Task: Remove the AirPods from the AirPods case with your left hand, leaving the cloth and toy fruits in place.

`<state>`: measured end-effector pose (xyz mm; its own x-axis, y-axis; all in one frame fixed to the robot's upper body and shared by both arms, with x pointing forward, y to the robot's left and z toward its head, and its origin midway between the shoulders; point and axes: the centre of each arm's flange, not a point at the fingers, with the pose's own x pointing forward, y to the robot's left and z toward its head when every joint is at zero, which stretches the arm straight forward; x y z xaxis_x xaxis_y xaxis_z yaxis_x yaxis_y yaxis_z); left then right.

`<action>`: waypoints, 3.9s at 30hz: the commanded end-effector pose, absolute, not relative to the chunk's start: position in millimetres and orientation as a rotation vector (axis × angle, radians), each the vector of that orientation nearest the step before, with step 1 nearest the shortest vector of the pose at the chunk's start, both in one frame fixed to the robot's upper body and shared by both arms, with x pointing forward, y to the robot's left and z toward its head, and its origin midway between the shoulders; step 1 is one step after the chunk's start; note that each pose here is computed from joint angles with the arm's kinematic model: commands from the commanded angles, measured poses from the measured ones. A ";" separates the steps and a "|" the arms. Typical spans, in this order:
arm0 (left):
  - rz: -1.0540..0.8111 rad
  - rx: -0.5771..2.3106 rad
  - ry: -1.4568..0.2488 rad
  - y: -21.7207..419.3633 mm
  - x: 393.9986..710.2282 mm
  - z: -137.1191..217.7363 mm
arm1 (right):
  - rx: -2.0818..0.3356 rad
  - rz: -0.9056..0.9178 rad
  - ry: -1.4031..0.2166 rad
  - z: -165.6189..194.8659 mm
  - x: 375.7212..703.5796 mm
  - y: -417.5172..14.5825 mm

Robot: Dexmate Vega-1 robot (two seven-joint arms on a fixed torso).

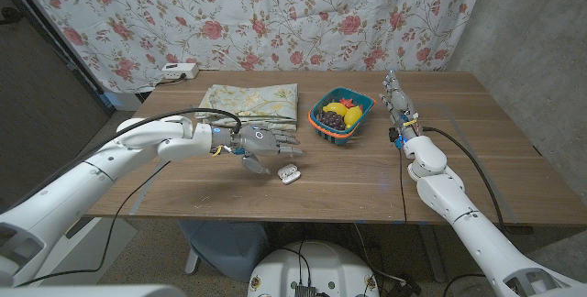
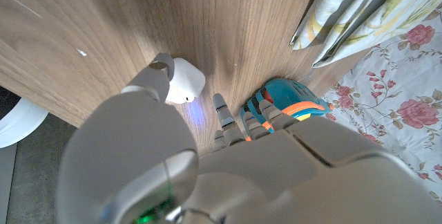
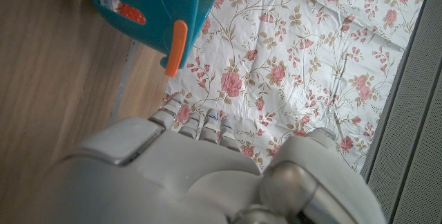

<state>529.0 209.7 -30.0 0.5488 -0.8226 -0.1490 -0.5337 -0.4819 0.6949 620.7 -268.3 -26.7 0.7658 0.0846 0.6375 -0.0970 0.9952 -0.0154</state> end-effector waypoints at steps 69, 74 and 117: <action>-0.679 2.025 -1.025 199.0 541.4 -40.6 | 0.029 0.115 -0.693 -18.7 633.6 -266.3; -0.682 2.024 -1.022 199.3 541.4 -42.0 | 0.027 0.116 -0.690 -18.9 634.2 -266.4; -0.743 2.028 -0.992 188.9 548.4 -47.5 | 0.029 0.107 -0.688 -19.2 633.4 -268.1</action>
<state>547.2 191.1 -45.8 0.5345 -0.8290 -0.1646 -0.4023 -0.4208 0.8131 635.9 -267.0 -19.2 0.7683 0.0935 0.6333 -0.1138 0.9935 -0.0087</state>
